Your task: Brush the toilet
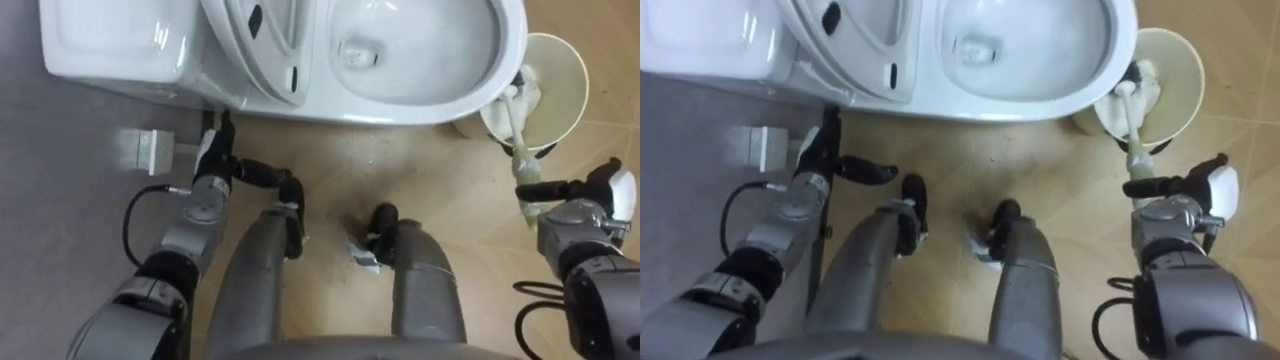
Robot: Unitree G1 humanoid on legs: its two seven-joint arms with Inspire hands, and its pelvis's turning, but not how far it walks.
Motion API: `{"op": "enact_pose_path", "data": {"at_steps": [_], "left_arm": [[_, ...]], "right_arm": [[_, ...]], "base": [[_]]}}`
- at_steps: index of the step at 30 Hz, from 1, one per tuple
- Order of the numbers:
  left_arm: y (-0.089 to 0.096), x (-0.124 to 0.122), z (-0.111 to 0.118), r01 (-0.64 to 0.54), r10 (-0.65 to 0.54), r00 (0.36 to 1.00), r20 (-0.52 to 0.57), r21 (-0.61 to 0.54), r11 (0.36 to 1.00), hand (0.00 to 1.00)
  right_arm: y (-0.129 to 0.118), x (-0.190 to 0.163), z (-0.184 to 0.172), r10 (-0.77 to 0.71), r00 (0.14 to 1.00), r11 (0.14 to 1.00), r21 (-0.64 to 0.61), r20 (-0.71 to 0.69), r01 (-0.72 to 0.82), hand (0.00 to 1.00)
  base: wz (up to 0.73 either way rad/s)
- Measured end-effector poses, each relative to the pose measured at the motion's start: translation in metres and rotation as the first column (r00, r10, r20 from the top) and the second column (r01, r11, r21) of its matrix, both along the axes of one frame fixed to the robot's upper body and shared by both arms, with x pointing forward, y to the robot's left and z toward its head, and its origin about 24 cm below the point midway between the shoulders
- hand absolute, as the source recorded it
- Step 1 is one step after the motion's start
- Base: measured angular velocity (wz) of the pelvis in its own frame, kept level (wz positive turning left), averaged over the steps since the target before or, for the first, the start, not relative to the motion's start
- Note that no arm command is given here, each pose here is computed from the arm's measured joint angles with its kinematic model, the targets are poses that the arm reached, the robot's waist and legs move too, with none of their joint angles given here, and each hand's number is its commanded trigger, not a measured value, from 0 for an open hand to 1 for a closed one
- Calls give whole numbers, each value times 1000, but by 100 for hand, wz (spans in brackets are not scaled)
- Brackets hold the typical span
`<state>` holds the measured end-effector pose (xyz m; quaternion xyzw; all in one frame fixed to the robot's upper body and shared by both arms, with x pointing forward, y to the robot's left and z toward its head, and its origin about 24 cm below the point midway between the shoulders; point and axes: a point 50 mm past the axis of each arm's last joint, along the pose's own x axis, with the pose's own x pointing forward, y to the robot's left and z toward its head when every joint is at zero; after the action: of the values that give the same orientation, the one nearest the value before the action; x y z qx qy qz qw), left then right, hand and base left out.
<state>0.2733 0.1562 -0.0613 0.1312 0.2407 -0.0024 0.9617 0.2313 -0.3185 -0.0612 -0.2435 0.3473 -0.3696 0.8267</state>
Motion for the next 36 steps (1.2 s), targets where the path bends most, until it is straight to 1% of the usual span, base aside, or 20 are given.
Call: {"op": "enact_pose_path", "data": {"at_steps": [4, 6, 10, 18, 21, 25, 28, 29, 30, 31, 32, 36], "left_arm": [[-1, 8, 13, 18, -18, 998, 65, 4, 1000, 0], [-1, 9, 16, 38, -39, 996, 80, 17, 999, 0], [-5, 11, 25, 56, -56, 991, 126, 2, 998, 0], [-8, 11, 30, 67, -65, 986, 151, -9, 998, 0], [-12, 10, 31, 94, -92, 983, 157, -2, 996, 0], [-16, 6, 27, 121, -121, 983, 142, 5, 993, 0], [-14, 2, 23, 120, -120, 985, 127, 9, 993, 0], [-14, 2, 23, 119, -120, 985, 127, 10, 993, 0], [-13, 2, 24, 119, -119, 984, 129, 13, 993, 0], [-13, 2, 24, 119, -120, 984, 128, 13, 993, 0], [-13, 2, 24, 120, -121, 984, 128, 13, 993, 0], [-14, 4, 25, 121, -122, 983, 135, 14, 992, 0]], "right_arm": [[-4, 6, 7, 12, 1000, 1000, -22, 14, -12, 0], [-6, 8, 10, 15, 1000, 1000, -28, 22, -15, 0], [-14, 9, 16, 0, 999, 999, -41, 38, 1, 0], [-20, 10, 21, -32, 997, 999, -20, 73, 34, 0], [-20, 11, 21, -37, 996, 999, -3, 81, 37, 0], [-20, 10, 19, -40, 996, 999, 21, 78, 39, 0], [-20, 6, 15, -35, 998, 999, 36, 60, 33, 0], [-20, 5, 15, -39, 997, 998, 41, 62, 37, 11], [-20, 5, 15, -47, 997, 998, 53, 66, 44, 51], [-21, 5, 15, -51, 996, 997, 62, 68, 47, 77], [-21, 4, 15, -53, 996, 997, 67, 70, 48, 100], [-19, 3, 11, -42, 997, 993, 110, 62, 35, 100]], "base": [[1], [4], [7], [6], [4], [0], [0], [0], [0], [0], [0], [4]]}}
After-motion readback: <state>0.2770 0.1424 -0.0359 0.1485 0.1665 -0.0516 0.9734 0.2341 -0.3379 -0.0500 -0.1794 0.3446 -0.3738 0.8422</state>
